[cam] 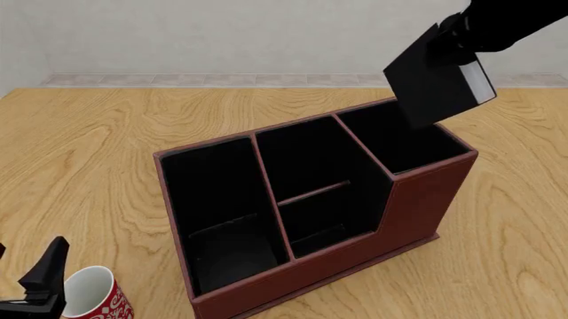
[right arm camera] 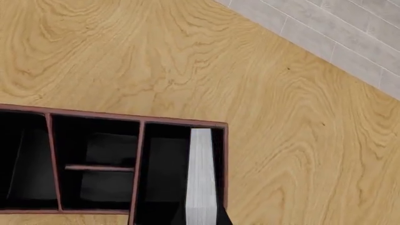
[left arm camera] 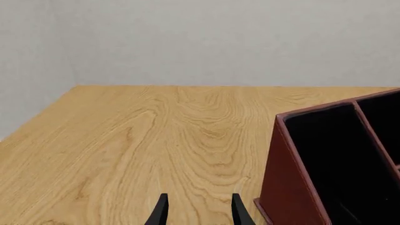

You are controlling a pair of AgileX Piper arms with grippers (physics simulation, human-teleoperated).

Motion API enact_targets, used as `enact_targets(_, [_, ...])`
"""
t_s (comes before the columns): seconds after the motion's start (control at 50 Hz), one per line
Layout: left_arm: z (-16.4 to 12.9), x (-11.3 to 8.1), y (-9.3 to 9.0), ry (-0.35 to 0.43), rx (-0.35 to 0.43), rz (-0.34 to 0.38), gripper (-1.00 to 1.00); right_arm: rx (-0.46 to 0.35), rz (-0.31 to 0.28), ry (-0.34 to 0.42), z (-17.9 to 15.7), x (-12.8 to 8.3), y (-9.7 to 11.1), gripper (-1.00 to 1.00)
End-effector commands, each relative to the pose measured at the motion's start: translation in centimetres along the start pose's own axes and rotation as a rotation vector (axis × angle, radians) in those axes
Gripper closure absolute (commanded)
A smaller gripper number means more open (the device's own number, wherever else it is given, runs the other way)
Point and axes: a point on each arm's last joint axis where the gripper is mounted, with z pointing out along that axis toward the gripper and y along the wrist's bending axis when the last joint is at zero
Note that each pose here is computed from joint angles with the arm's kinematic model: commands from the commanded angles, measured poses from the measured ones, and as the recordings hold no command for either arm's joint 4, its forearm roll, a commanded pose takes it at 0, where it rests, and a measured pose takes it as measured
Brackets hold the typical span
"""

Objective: Pick up the book and place it in the right compartment of the caddy.

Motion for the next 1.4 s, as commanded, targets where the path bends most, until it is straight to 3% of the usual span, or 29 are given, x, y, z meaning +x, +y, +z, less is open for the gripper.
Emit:
enact_targets(0.02, [0.0,-0.1,0.0,0.000,-0.001,0.003,-1.00,-0.013,0.012,0.008,0.3,0.0,0.5,1.00])
enact_targets(1.4, [0.1,0.4,0.1,0.010,-0.011,0.007,-1.00,-0.076,0.029,0.105,4.8,-0.5,2.6,1.00])
